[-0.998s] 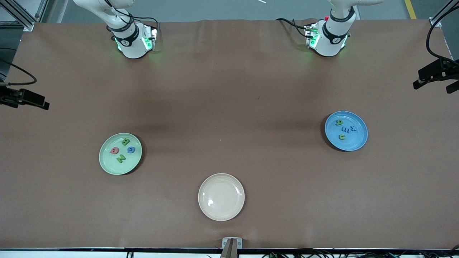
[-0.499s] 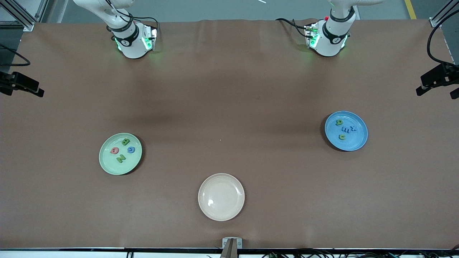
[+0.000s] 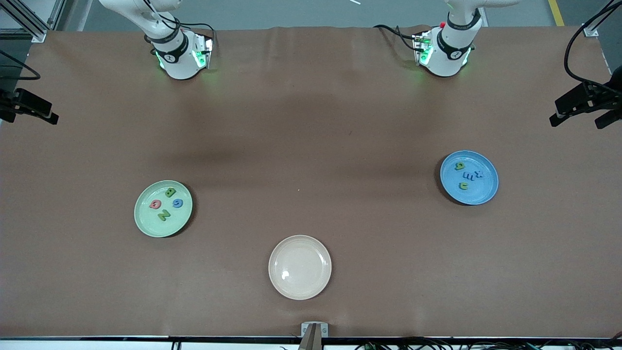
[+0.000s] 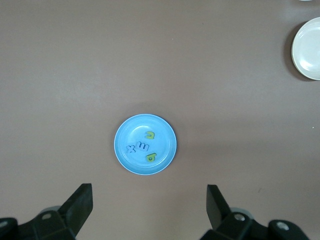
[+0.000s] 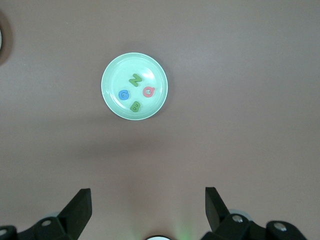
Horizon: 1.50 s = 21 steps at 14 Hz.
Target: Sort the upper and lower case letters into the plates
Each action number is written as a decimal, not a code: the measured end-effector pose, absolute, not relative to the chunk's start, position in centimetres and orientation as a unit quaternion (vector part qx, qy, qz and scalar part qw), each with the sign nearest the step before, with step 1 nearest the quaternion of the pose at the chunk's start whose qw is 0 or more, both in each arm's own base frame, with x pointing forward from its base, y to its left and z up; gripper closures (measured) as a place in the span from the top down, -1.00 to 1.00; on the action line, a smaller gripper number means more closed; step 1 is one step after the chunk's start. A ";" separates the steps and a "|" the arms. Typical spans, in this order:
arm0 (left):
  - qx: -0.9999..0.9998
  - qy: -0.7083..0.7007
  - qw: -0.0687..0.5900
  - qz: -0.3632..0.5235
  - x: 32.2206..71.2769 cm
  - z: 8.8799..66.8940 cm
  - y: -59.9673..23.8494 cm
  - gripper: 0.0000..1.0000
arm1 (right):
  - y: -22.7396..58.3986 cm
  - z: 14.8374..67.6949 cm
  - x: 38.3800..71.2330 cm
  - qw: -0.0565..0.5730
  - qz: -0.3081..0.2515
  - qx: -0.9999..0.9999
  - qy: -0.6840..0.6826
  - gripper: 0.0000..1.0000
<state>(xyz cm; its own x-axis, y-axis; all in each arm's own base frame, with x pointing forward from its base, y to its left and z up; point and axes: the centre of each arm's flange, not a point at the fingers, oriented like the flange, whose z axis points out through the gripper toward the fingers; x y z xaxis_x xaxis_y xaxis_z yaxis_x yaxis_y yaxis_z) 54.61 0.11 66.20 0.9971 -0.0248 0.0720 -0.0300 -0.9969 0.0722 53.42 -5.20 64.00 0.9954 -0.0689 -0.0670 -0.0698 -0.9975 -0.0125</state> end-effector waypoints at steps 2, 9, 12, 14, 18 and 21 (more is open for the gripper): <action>0.999 -0.014 0.037 0.035 54.6 66.1 0.1 1.00 | -5.2 63.7 53.1 0.008 0.033 -0.999 0.035 1.00; 0.999 -0.017 0.037 0.034 54.6 66.1 -0.2 1.00 | -5.1 63.2 52.6 0.009 0.034 -0.999 0.033 1.00; 0.999 -0.016 0.037 0.034 54.6 66.1 -0.2 1.00 | -5.1 63.0 52.5 0.009 0.035 -0.999 0.033 1.00; 0.999 -0.016 0.037 0.034 54.6 66.1 -0.1 1.00 | -5.1 63.0 52.5 0.009 0.035 -0.999 0.033 1.00; 0.999 -0.015 0.037 0.034 54.6 66.1 0.0 1.00 | -4.5 63.0 52.6 0.009 0.031 -0.999 0.028 1.00; 0.999 -0.014 0.037 0.034 54.6 66.1 0.0 1.00 | -4.3 63.0 52.7 0.009 0.030 -0.999 0.026 1.00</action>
